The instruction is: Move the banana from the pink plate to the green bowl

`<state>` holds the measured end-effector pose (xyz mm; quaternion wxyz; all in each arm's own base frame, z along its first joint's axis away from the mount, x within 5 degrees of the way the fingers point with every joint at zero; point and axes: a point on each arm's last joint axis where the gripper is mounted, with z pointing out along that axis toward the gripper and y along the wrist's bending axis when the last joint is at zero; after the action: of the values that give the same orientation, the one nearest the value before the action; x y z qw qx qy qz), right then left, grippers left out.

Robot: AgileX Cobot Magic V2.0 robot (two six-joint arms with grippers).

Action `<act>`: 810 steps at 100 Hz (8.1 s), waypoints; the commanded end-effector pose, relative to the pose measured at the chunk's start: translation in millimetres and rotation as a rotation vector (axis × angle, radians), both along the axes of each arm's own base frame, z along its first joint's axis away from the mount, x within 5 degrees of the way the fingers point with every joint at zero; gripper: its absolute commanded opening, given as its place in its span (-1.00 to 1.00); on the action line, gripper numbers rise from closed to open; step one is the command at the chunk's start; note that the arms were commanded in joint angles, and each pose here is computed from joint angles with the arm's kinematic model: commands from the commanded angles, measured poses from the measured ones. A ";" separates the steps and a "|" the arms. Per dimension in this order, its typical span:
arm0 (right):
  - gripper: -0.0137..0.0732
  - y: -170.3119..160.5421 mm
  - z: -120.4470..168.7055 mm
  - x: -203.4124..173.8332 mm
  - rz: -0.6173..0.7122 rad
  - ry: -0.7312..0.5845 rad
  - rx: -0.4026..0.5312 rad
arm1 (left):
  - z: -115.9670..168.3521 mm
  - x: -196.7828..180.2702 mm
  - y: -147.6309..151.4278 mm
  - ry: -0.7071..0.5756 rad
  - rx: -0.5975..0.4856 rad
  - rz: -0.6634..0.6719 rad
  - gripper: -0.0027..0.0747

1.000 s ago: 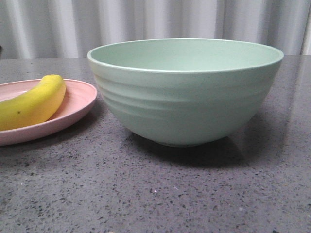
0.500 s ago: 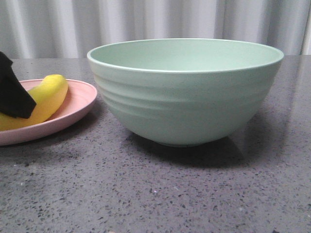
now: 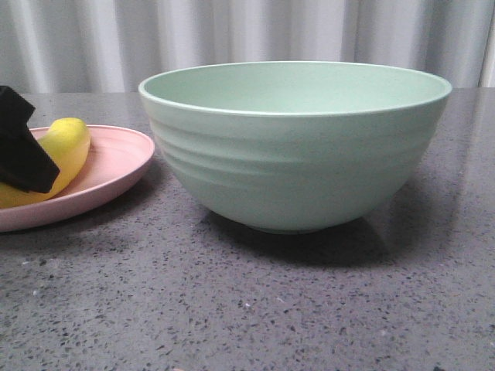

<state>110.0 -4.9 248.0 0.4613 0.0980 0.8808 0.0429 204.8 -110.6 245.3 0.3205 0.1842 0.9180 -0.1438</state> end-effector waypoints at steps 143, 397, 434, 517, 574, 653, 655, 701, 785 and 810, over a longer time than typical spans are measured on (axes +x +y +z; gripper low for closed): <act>0.13 140.4 121.9 106.3 0.493 -0.075 0.480 | 113.7 -69.6 -89.6 -0.276 -0.295 -0.467 -0.47; 0.01 122.4 103.7 158.2 0.456 -0.097 0.100 | 136.4 -78.4 -73.8 -0.400 -0.347 -0.457 0.04; -0.32 102.8 140.3 117.0 0.487 -0.187 0.002 | 137.1 -78.2 -73.7 -0.406 -0.351 -0.455 -0.45; -0.85 43.0 109.1 -13.8 0.452 -0.665 -0.128 | 108.8 -107.7 -19.5 -0.637 -0.481 -0.350 -0.98; -0.85 25.1 49.6 -58.7 0.437 -0.790 -0.125 | 36.3 -157.2 46.0 -0.720 -0.530 -0.348 -0.98; -0.85 25.0 49.5 -58.9 0.437 -0.789 -0.125 | 32.3 -158.0 53.9 -0.791 -0.560 -0.292 -0.98; -0.85 25.0 49.5 -58.9 0.437 -0.789 -0.125 | 31.0 -157.1 54.4 -0.801 -0.554 -0.283 -0.98; -0.85 25.0 49.5 -58.9 0.437 -0.789 -0.125 | -16.6 -143.5 85.0 -0.982 -0.251 0.099 -0.98; -0.85 25.0 48.7 -58.7 0.437 -0.787 -0.125 | -57.0 -151.6 105.9 -0.748 -0.009 0.400 -0.98; -0.85 25.0 48.7 -58.7 0.437 -0.787 -0.125 | -57.0 -151.6 105.9 -0.748 -0.010 0.401 -0.98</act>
<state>52.5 20.3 282.6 0.7160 -0.1417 0.6727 0.1212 53.6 -5.5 184.8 0.6233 0.0487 0.7805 -0.0061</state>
